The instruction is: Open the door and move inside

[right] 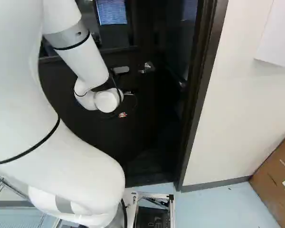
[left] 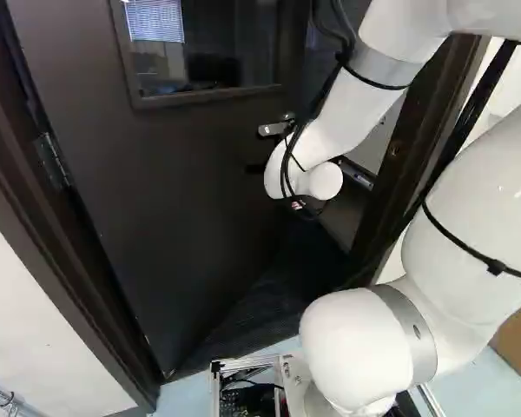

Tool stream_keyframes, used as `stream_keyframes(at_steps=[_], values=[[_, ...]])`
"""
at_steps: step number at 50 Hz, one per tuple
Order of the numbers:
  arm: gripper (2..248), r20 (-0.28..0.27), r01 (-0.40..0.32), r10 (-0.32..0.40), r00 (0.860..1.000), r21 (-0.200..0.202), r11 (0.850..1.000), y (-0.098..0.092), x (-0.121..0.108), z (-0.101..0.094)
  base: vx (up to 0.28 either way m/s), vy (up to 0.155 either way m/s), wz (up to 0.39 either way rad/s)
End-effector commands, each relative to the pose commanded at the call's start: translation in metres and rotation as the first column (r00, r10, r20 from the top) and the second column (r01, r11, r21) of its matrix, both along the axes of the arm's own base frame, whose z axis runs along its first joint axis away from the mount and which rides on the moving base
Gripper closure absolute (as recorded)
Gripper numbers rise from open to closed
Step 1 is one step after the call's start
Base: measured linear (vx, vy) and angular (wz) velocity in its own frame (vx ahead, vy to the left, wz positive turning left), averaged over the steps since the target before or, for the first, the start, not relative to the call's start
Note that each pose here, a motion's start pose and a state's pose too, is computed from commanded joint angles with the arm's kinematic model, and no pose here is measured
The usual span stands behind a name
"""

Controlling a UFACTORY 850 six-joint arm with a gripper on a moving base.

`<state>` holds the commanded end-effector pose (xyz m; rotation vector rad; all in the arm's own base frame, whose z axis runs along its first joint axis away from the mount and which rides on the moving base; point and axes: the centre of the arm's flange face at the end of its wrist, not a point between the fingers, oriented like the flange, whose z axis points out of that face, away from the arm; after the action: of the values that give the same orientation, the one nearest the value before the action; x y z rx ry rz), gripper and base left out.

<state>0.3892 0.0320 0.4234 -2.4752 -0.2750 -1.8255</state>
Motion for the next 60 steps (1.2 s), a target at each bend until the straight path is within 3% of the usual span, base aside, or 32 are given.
stream_keyframes(at_steps=[60], values=[[3,0.004,-0.099,0.099,0.995,-0.013,0.995,0.041,0.069,0.0,0.0,0.0,0.0]])
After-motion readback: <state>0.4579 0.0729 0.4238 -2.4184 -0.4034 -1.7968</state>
